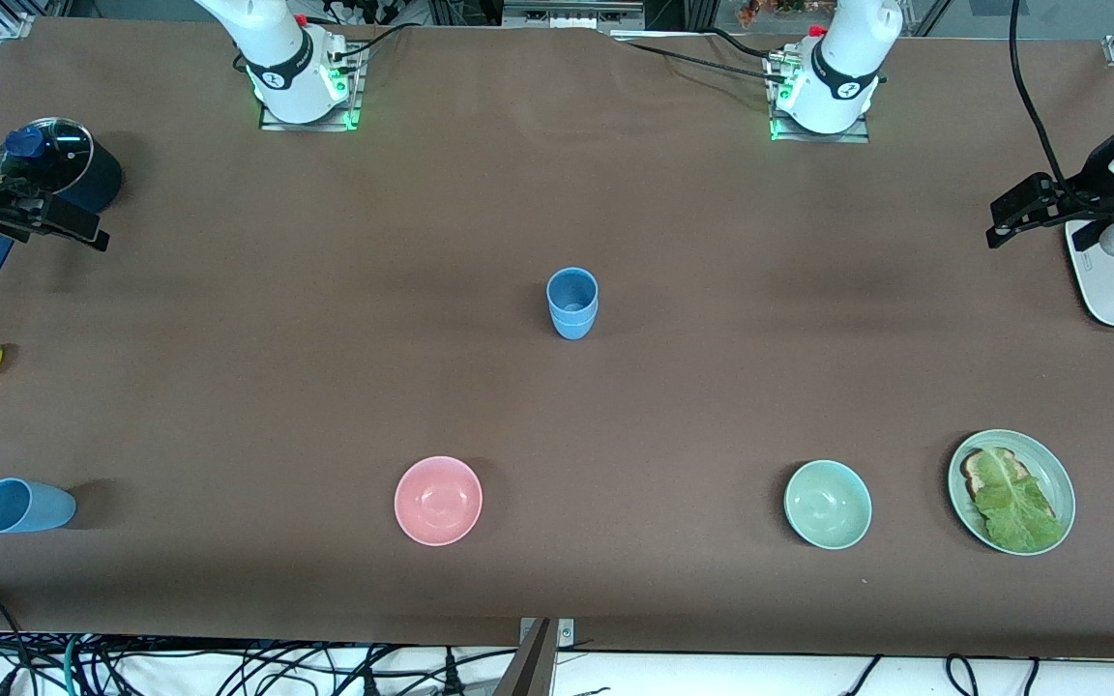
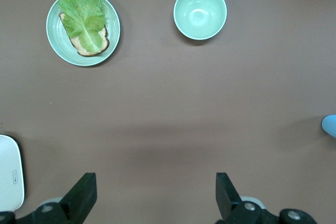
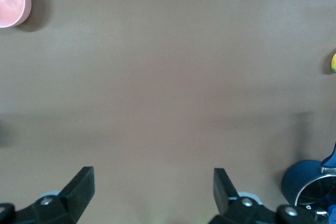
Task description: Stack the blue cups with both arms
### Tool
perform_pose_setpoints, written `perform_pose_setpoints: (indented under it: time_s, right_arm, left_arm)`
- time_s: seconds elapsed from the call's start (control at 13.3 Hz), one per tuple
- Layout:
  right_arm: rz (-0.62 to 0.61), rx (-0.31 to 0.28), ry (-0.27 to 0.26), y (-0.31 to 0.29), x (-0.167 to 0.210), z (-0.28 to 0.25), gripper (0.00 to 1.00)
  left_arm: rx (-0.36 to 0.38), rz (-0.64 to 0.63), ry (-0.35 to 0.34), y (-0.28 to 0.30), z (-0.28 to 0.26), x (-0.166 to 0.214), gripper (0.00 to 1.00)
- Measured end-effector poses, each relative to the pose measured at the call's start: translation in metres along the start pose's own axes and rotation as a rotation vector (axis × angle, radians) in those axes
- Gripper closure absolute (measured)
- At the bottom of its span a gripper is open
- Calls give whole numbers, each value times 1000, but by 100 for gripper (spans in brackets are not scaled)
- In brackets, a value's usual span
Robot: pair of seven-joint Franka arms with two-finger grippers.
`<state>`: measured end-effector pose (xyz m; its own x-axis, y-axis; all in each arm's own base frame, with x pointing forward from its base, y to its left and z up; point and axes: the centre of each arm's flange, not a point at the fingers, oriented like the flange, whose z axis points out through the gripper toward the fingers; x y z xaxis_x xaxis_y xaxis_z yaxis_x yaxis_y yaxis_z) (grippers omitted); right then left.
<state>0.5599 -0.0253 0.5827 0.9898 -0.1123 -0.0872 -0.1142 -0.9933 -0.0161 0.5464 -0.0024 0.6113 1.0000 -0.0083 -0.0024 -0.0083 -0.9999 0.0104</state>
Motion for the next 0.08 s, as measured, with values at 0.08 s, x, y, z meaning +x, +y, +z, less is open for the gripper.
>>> perform_pose_setpoints:
  time_s: [0.08]
  right_arm:
    - [0,0,0,0,0,0,0]
  left_arm:
    - [0,0,-1,0,0,0,0]
